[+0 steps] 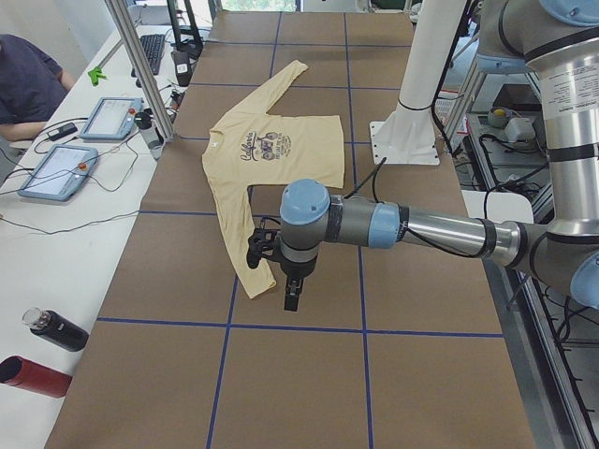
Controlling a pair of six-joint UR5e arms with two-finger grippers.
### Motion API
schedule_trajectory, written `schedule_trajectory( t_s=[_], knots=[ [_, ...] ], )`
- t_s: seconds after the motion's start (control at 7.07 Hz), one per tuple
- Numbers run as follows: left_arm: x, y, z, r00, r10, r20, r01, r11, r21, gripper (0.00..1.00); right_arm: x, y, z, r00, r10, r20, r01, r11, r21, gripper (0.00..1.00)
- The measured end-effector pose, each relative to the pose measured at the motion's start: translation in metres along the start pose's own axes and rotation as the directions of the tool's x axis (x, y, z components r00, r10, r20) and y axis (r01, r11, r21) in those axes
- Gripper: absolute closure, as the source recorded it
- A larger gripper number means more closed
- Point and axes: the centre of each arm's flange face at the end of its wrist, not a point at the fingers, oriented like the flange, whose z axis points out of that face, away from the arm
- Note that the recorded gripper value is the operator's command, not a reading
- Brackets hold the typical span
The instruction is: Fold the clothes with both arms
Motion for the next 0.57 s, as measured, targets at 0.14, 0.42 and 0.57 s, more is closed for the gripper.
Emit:
schedule_trajectory(
  t_s=[0.14, 0.42, 0.57],
  knots=[
    [0.005, -0.006, -0.006, 0.999, 0.051, 0.005, -0.052, 0.997, 0.062, 0.00, -0.009, -0.017, -0.011, 1.000, -0.029, -0.004, 0.029, 0.999, 0.030, 0.00],
    [0.016, -0.021, -0.020, 0.986, 0.162, 0.034, -0.165, 0.968, 0.189, 0.00, -0.024, -0.046, -0.030, 0.993, -0.118, -0.023, 0.120, 0.985, 0.125, 0.00],
    [0.027, -0.041, -0.034, 0.972, 0.227, 0.069, -0.237, 0.934, 0.269, 0.00, -0.026, -0.059, -0.033, 0.987, -0.160, -0.033, 0.164, 0.970, 0.182, 0.00]
  ],
)
